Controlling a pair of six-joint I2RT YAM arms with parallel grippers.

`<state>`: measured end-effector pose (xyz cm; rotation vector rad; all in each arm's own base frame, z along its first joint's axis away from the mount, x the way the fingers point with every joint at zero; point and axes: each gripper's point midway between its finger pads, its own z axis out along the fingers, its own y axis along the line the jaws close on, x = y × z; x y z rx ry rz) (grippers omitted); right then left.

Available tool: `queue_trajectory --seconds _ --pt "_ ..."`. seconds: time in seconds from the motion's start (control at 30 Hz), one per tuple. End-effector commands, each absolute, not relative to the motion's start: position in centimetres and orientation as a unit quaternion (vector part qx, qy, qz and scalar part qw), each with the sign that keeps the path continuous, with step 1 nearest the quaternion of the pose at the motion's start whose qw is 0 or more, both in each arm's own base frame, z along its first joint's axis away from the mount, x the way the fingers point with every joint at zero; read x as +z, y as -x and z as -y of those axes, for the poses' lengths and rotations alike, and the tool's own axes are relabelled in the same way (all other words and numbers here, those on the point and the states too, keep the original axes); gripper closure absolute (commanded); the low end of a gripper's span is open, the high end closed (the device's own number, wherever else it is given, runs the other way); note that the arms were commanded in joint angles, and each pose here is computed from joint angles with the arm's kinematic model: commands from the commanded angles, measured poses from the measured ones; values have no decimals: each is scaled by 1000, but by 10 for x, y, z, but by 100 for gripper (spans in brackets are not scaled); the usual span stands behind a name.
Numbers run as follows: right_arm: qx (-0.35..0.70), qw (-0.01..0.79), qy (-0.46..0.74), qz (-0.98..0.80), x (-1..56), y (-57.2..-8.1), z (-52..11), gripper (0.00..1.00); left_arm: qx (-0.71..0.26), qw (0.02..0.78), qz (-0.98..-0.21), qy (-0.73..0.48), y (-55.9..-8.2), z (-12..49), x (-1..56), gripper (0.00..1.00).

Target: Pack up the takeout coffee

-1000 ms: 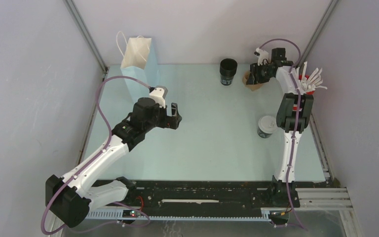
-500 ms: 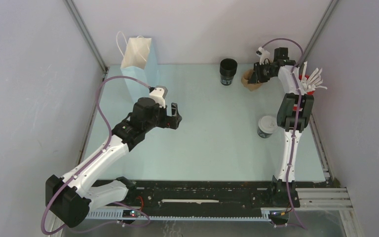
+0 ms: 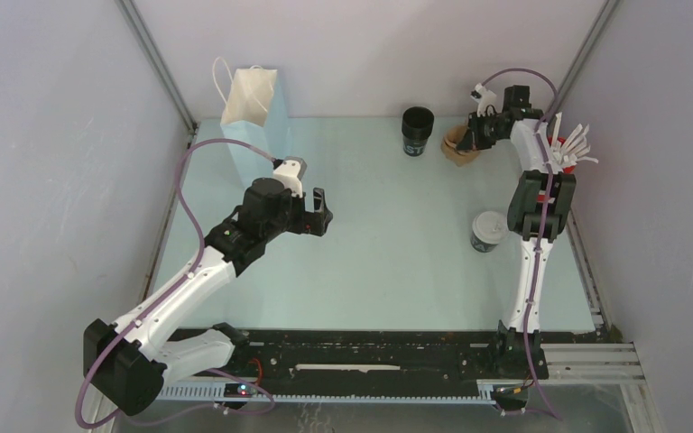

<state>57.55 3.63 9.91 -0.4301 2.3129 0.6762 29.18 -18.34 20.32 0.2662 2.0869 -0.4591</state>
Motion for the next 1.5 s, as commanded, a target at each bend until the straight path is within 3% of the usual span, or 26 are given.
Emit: queue_trajectory --seconds 0.0,0.23,0.73,1.03,1.2,1.33,1.47 --pt "185 405 191 -875 153 -585 -34 100 -204 494 -839 -102 -299 188 220 0" --pt "55 488 220 -843 183 -586 -34 100 -204 495 -838 -101 -299 188 220 0" --pt "-28 478 232 -847 223 -553 -61 100 -214 504 -831 -94 -296 187 230 0" --pt "33 452 206 -867 219 -429 -166 100 -195 529 -825 -44 -293 142 298 0" --pt "156 402 313 -846 207 -334 -256 100 -205 546 -812 -25 -287 121 335 0" --pt "144 334 405 -839 160 -271 -286 100 -227 534 -814 -2 -277 123 328 0" --pt "107 313 437 -836 138 -243 -284 100 -217 541 -812 14 -267 112 328 0"
